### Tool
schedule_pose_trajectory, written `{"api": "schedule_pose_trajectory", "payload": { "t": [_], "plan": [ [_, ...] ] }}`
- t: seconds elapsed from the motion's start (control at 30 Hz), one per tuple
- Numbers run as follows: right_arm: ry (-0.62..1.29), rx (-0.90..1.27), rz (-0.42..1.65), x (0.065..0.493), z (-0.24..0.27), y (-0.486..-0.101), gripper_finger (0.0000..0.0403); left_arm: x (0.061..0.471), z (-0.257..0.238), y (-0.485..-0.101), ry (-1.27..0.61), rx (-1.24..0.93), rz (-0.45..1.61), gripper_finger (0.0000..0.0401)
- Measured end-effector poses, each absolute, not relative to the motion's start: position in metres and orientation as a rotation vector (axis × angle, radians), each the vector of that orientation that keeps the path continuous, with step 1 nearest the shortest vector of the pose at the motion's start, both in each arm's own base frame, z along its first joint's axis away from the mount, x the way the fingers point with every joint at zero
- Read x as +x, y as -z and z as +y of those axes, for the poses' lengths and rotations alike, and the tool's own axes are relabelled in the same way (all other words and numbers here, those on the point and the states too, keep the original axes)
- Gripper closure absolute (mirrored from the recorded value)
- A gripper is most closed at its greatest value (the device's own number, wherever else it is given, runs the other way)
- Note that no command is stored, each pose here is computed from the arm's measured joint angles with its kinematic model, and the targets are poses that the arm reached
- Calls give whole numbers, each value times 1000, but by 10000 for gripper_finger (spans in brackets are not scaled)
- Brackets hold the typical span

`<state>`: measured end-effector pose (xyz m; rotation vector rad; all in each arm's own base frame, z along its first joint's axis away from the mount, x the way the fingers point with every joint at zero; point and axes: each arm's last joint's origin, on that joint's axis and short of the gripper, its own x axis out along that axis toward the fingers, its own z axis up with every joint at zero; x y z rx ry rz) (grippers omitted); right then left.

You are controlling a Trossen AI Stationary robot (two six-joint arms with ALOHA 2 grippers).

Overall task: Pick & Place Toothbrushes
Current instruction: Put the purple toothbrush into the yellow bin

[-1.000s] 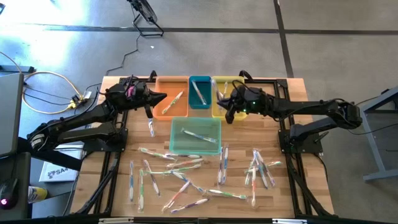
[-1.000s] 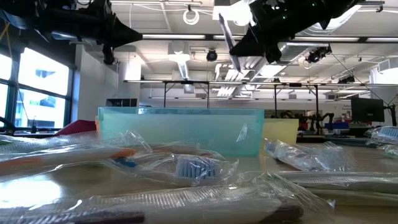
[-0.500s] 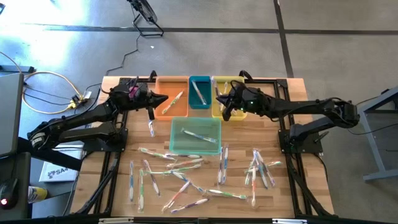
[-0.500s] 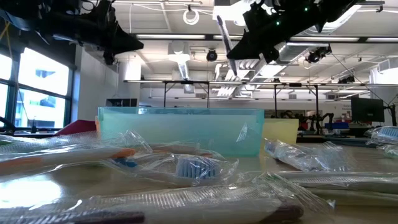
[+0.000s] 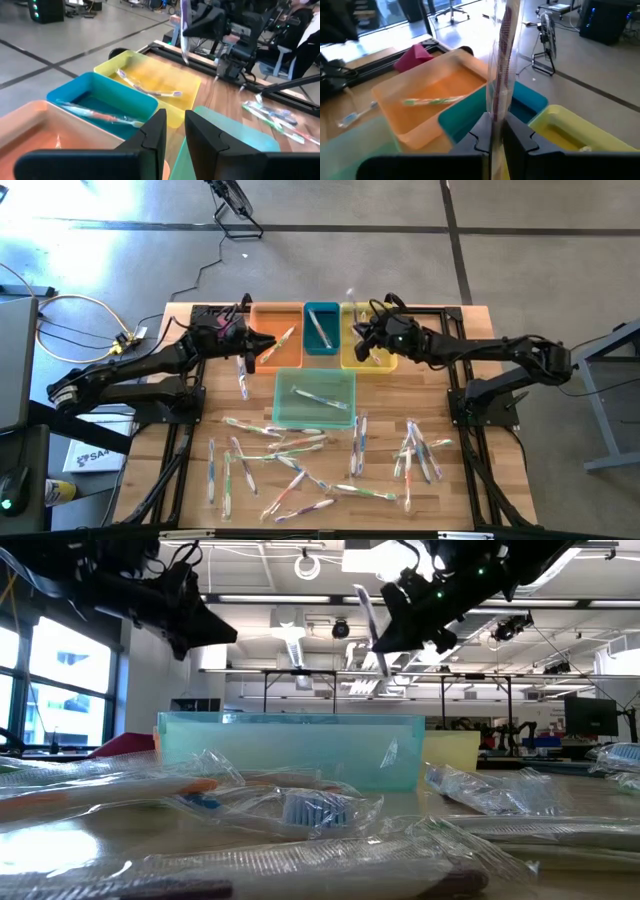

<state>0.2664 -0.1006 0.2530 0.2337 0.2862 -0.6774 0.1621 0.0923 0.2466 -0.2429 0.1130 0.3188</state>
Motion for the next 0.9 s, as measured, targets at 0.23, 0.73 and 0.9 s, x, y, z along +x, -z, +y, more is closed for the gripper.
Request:
{"api": "schedule_pose_trajectory", "payload": {
  "t": [0.23,0.73,0.9],
  "plan": [
    [723,285,317,262,-111,-256,388,163,93,-246,-319,-247,116,332],
    [914,499,536,257,-136,-254,388,162,93,-246,-351,-237,115,332],
    [966,556,665,259,-148,-227,388,162,93,-246,-352,-238,115,332]
  ]
}}
